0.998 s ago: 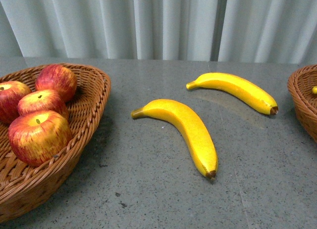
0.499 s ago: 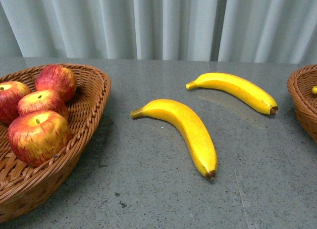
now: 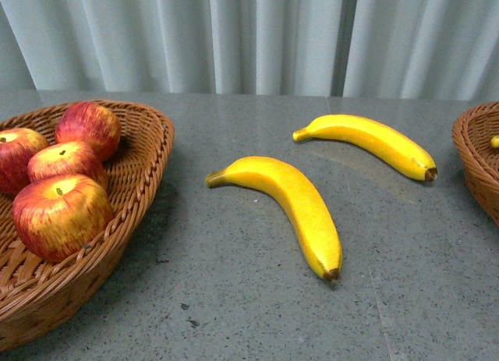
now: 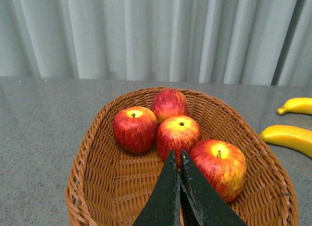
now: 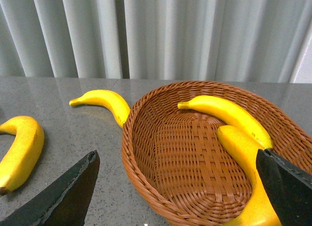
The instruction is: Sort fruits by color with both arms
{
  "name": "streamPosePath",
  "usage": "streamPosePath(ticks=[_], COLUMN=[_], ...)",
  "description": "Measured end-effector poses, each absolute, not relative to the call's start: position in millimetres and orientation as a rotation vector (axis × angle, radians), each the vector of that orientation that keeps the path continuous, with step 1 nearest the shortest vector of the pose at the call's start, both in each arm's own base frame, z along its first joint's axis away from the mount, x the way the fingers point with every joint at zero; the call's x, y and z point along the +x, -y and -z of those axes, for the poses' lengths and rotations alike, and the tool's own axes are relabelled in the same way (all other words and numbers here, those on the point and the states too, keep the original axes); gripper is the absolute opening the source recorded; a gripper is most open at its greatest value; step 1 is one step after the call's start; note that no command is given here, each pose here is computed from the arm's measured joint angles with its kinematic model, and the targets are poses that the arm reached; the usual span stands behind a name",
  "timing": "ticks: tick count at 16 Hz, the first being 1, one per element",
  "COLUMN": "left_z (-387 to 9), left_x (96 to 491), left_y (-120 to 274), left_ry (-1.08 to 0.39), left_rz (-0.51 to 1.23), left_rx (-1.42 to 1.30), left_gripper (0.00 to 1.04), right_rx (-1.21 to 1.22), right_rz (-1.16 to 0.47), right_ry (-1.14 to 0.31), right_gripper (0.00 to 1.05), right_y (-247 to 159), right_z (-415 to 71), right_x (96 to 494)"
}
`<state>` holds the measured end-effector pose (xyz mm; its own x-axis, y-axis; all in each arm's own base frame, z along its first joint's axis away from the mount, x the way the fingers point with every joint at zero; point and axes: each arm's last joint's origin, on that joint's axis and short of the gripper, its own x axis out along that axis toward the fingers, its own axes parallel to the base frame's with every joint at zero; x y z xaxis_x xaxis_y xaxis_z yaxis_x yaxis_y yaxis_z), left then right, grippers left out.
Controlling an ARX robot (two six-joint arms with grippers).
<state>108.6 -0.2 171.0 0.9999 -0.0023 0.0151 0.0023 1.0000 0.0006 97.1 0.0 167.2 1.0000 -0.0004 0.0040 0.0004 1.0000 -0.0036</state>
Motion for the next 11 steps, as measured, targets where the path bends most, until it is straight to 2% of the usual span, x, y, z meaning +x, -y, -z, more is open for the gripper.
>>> streamPosePath(ticks=[8, 11], left_z=[-164, -168], left_x=[101, 97], left_y=[0, 0], left_ry=[-0.043, 0.007], left_rz=[0.005, 0.002], left_rx=[0.001, 0.001], left_gripper=[0.01, 0.01], right_rx=[-0.004, -0.004], right_rz=[0.001, 0.001], right_ry=[0.004, 0.004], right_gripper=[0.98, 0.98], right_y=[0, 0], right_z=[-167, -167], right_x=[97, 97])
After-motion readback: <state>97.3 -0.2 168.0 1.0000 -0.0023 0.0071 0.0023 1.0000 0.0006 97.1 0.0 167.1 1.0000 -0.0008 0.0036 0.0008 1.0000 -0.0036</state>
